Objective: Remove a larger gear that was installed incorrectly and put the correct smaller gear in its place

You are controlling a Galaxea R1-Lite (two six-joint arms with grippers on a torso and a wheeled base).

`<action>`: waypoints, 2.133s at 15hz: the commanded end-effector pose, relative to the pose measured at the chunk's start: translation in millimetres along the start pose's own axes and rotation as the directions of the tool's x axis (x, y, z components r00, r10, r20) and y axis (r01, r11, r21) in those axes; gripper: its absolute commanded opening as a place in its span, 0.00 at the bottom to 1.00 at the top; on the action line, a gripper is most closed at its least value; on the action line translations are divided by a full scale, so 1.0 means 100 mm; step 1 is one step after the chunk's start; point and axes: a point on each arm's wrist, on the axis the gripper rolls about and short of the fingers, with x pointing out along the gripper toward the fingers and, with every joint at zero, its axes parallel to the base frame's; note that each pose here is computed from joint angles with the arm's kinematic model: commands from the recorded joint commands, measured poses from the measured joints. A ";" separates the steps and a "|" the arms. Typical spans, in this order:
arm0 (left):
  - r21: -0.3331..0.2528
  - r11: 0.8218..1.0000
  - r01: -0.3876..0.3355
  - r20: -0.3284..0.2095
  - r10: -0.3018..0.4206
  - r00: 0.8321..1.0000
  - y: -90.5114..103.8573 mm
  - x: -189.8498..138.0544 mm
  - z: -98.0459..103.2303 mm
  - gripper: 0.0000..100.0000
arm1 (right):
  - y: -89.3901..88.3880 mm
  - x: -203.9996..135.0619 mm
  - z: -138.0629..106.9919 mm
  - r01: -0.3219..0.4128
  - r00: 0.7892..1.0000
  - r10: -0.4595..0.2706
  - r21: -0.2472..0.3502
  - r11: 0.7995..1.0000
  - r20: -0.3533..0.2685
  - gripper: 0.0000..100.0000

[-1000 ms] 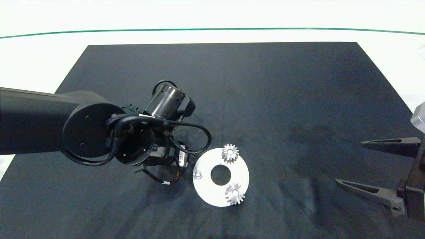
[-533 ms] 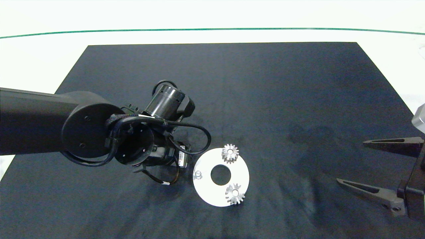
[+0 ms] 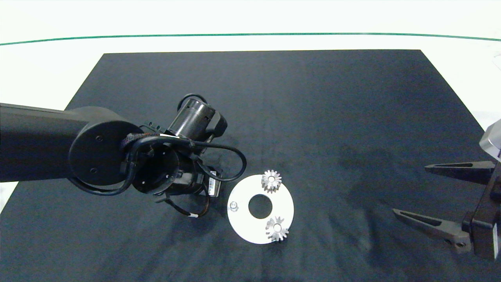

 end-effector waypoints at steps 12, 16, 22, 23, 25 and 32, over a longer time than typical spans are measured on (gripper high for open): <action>0.006 1.000 -0.016 -0.016 0.016 1.000 0.02 0.05 -0.01 0.47 | 0.00 0.03 0.00 -0.001 1.000 0.001 -0.002 1.000 -0.001 1.00; 0.005 1.000 -0.017 -0.016 0.017 1.000 0.02 0.06 -0.01 0.38 | 0.00 0.03 0.00 0.000 1.000 0.000 0.000 1.000 0.001 1.00; 0.007 1.000 -0.015 -0.018 0.016 1.000 0.01 0.06 -0.02 0.26 | 0.00 0.03 0.00 -0.001 1.000 0.001 0.000 1.000 -0.001 1.00; 0.004 1.000 -0.015 -0.016 0.015 1.000 0.01 0.06 -0.01 0.24 | 0.00 0.03 0.00 -0.002 1.000 0.002 -0.001 1.000 -0.001 1.00; -0.001 1.000 -0.013 -0.010 0.013 1.000 0.01 0.05 0.00 0.20 | 0.00 0.03 0.00 -0.002 1.000 0.002 -0.001 1.000 -0.001 1.00; -0.007 1.000 0.004 0.024 -0.003 1.000 0.09 -0.19 0.00 0.13 | 0.00 0.04 -0.01 0.001 1.000 -0.001 -0.001 1.000 0.008 1.00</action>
